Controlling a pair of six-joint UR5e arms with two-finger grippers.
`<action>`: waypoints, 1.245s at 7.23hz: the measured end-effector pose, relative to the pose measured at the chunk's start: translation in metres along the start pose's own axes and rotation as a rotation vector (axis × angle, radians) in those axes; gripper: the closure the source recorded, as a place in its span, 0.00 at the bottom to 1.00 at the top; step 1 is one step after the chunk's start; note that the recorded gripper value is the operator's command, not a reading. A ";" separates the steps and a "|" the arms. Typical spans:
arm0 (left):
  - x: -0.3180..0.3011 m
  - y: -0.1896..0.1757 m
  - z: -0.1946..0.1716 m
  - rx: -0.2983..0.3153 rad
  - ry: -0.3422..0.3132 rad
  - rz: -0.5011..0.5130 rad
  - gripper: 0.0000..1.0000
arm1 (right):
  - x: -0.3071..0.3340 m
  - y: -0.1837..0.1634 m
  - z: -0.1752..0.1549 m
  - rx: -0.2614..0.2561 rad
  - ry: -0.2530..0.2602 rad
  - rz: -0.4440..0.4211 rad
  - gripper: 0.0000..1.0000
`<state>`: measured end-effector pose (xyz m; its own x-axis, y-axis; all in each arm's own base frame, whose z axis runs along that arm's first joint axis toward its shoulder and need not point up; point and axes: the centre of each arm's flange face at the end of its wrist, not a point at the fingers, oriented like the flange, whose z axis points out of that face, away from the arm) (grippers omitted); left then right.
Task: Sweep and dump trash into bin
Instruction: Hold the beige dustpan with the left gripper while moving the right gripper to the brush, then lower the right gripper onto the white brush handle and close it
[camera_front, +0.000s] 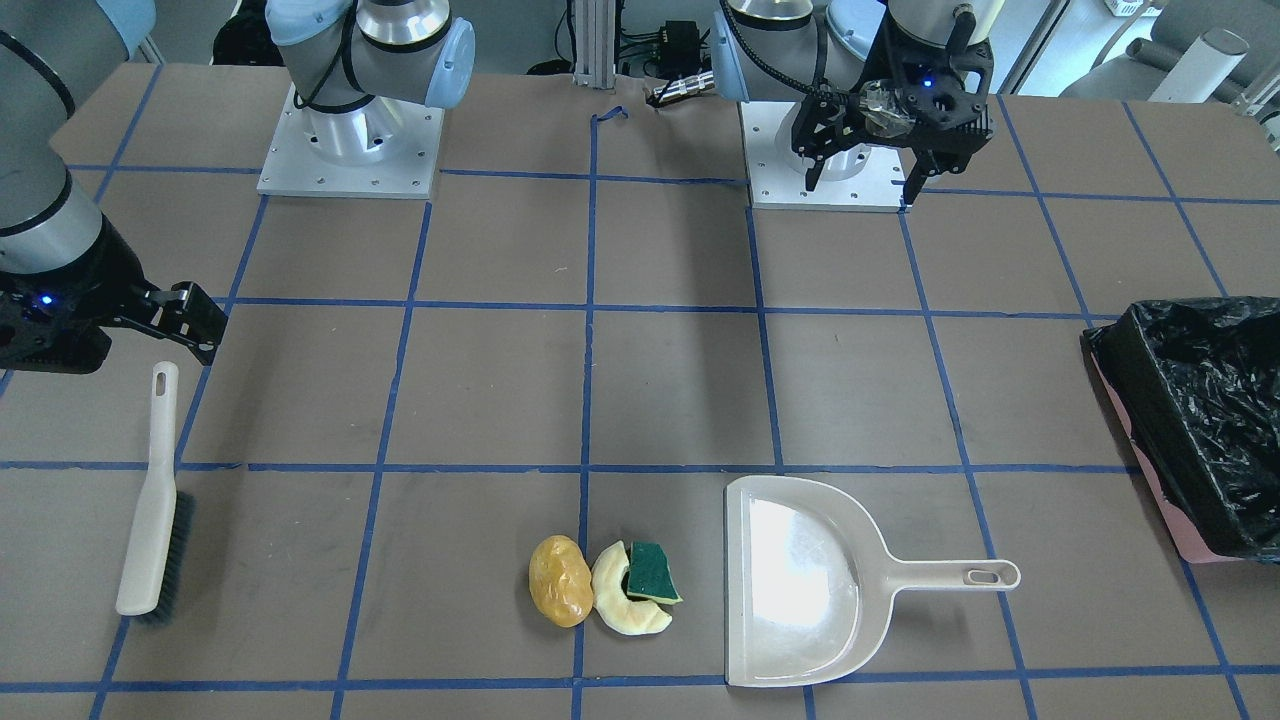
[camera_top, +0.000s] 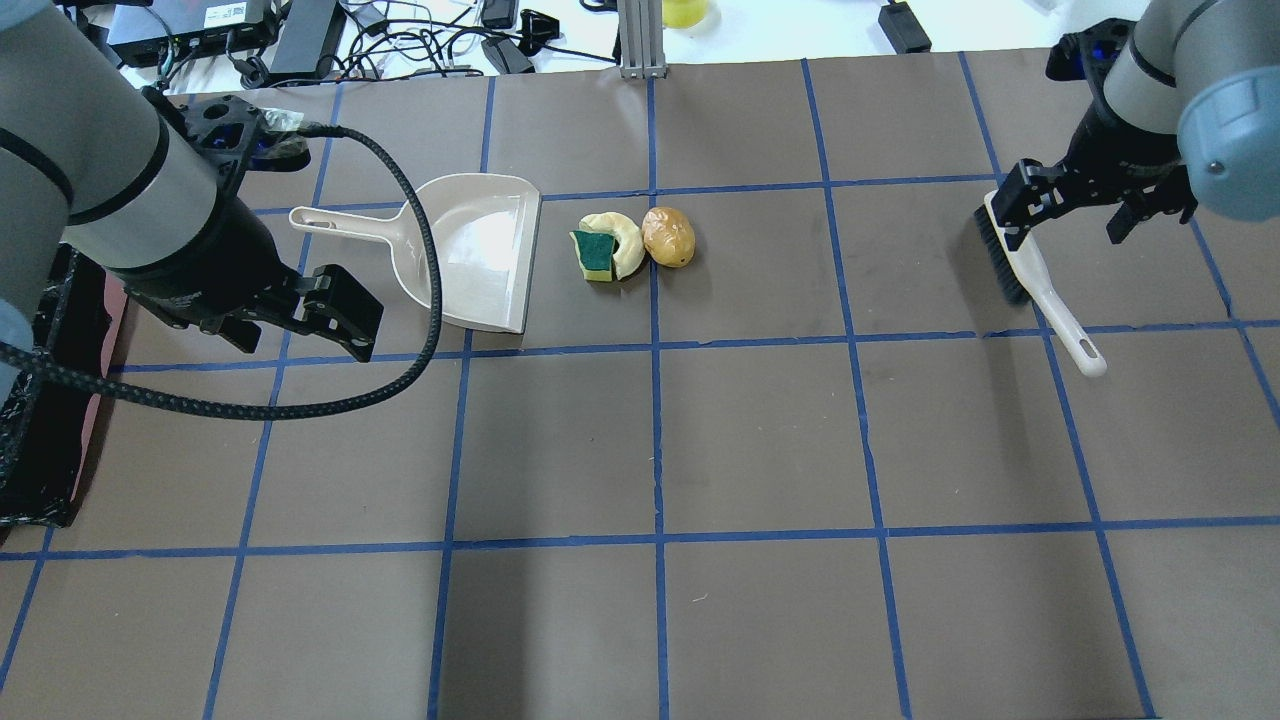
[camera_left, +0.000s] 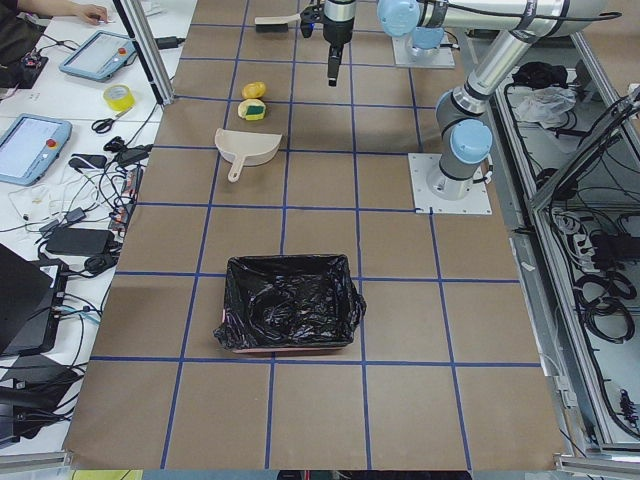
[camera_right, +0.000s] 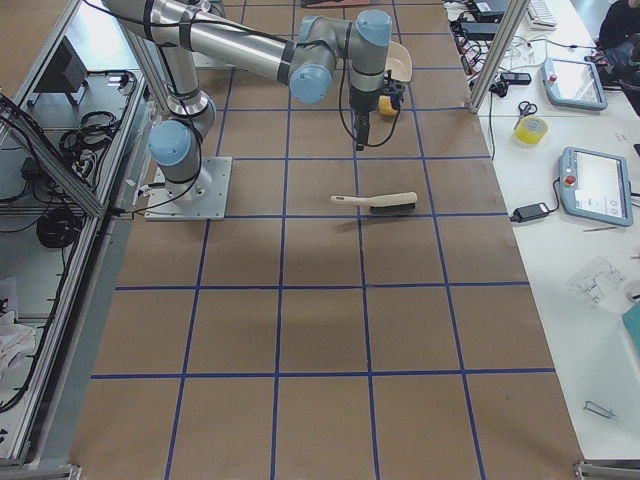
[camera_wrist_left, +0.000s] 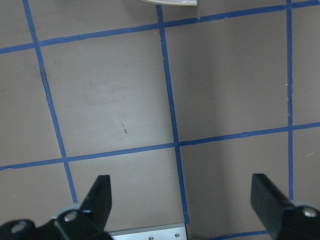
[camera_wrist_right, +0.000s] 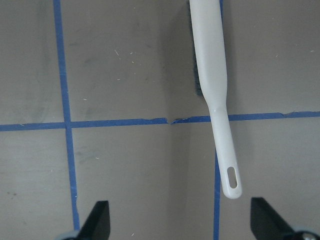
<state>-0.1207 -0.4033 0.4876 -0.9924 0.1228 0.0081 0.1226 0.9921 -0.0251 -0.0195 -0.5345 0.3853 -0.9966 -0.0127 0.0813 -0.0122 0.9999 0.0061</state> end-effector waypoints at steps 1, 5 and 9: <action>0.000 0.000 0.000 0.001 0.000 -0.002 0.00 | 0.031 0.005 0.015 -0.004 -0.003 -0.041 0.01; 0.000 0.000 0.000 0.008 0.001 0.007 0.00 | 0.097 0.017 0.086 -0.027 -0.107 -0.120 0.00; -0.003 -0.002 -0.001 0.016 0.000 0.005 0.00 | 0.073 0.020 0.154 -0.022 -0.125 -0.225 0.31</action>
<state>-0.1178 -0.4055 0.4882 -0.9918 0.1275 0.0082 0.1271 0.9911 -0.0406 -0.1052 -0.5143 0.2382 -0.9713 -0.2329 -0.0482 -0.2345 0.9716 0.0320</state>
